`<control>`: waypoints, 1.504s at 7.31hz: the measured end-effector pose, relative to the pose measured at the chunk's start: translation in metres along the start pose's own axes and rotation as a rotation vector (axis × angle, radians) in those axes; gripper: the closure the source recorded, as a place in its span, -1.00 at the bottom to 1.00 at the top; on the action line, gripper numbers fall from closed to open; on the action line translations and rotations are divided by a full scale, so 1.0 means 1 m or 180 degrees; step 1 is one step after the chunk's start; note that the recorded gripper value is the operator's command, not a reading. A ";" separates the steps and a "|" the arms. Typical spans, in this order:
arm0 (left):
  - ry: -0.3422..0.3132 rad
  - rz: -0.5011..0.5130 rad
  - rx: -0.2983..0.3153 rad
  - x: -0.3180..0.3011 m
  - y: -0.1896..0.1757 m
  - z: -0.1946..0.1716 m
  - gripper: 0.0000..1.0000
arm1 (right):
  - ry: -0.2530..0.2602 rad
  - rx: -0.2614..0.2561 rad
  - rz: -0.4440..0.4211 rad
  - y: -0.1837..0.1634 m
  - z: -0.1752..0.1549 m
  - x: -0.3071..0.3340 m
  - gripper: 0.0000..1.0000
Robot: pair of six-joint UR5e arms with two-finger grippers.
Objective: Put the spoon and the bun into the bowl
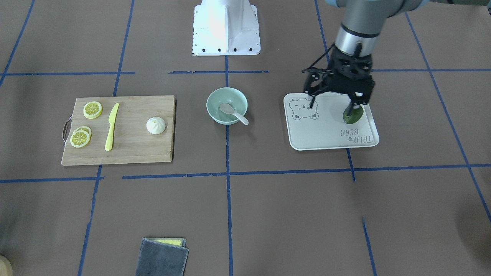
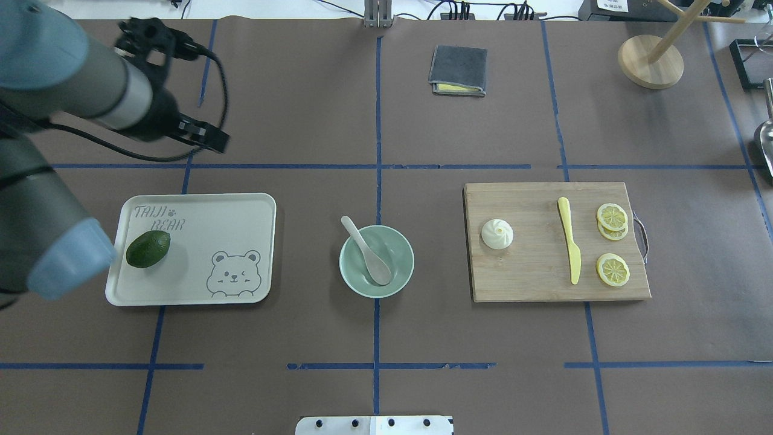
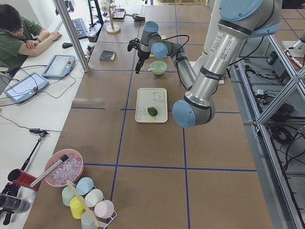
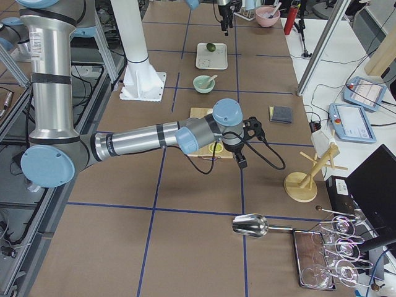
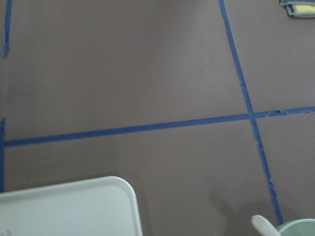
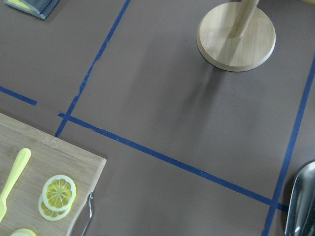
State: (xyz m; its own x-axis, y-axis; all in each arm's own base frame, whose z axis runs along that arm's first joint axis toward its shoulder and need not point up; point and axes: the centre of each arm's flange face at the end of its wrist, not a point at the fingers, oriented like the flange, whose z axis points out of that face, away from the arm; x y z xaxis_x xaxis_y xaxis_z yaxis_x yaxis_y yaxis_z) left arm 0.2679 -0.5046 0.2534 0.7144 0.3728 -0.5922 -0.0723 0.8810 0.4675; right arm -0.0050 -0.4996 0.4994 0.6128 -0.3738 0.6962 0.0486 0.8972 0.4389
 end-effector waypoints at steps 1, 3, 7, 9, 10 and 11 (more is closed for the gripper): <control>-0.0127 0.0337 -0.0079 -0.090 0.001 -0.012 -1.00 | -0.0015 0.0023 0.0070 -0.009 0.000 -0.023 -1.00; -0.0228 0.0577 -0.0320 -0.275 0.038 -0.034 -1.00 | 0.0034 0.0017 0.0154 -0.024 0.015 -0.077 -1.00; -0.0158 -0.0249 -0.0669 -0.448 0.197 -0.041 -1.00 | -0.0047 -0.0092 0.0450 -0.061 0.062 -0.240 -1.00; 0.0176 -0.0566 -0.0695 -0.457 0.251 -0.033 -1.00 | 0.0119 -0.0259 0.0416 -0.051 0.093 -0.298 -1.00; 0.0244 -0.0620 -0.0702 -0.458 0.260 -0.031 -1.00 | 0.0226 -0.0309 0.0442 -0.039 0.118 -0.322 -0.99; 0.0274 -0.0631 -0.0695 -0.457 0.262 -0.030 -1.00 | 0.0309 -0.0302 0.0488 -0.024 0.146 -0.350 -0.96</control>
State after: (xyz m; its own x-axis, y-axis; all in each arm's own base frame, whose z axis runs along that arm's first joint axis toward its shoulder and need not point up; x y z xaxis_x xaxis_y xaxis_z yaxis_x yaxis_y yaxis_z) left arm -0.0990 -0.4358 0.6265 0.6687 0.2024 -0.7155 -0.0918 0.9774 0.1907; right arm -0.3358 -0.4246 0.3276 0.6917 -0.2107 0.6907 0.0201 0.9617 0.2733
